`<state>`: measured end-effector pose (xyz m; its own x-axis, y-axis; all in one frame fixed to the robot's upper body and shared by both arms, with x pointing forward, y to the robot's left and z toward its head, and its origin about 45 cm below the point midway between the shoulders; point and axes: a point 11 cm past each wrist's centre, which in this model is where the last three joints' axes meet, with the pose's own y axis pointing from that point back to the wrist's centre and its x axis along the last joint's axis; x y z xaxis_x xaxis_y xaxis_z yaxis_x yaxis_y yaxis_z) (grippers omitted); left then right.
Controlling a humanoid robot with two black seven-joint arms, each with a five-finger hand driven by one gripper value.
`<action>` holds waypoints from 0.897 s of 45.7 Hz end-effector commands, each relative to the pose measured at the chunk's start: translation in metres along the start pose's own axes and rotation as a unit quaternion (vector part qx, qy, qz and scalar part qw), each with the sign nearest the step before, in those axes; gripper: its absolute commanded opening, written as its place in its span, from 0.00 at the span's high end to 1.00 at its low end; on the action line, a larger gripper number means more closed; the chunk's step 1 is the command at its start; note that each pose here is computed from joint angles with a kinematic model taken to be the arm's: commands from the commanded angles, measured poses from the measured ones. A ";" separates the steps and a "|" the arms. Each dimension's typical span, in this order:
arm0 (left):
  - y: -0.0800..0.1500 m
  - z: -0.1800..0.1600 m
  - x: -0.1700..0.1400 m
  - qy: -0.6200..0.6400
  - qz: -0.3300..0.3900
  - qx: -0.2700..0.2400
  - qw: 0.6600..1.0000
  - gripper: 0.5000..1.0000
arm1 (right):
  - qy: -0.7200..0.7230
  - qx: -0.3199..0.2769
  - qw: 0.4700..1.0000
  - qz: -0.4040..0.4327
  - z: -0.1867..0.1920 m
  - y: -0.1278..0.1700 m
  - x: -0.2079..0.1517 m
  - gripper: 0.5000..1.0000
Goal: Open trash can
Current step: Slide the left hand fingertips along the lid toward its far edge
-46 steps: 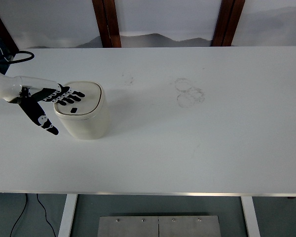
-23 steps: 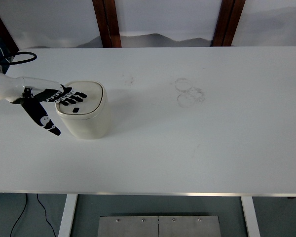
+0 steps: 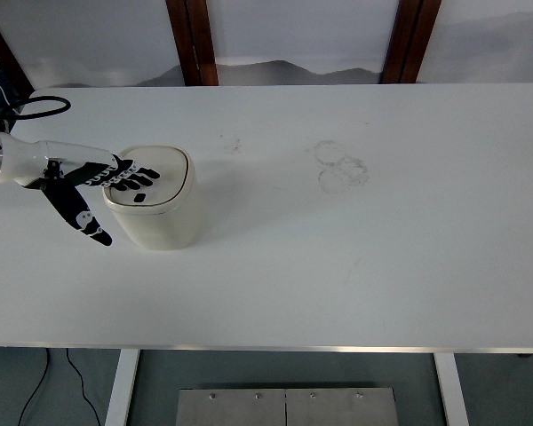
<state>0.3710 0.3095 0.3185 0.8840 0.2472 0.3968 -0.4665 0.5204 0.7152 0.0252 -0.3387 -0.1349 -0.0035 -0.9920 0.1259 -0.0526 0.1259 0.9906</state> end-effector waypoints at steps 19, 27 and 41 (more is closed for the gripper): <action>0.009 0.019 0.014 0.002 0.017 -0.023 1.000 0.00 | 0.000 0.000 1.000 0.000 0.000 0.000 0.000 0.01; 0.009 0.020 0.015 0.001 0.018 -0.024 1.000 0.00 | 0.000 0.000 1.000 0.000 0.000 0.000 0.000 0.01; 0.007 0.016 0.014 -0.006 0.015 0.004 1.000 0.00 | 0.000 0.000 1.000 0.000 0.000 0.000 0.000 0.01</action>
<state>0.3788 0.3021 0.3390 0.8700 0.2588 0.4197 -0.4912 0.5297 0.6915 0.0252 -0.3387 -0.1349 -0.0035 -0.9920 0.1258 -0.0524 0.1258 0.9907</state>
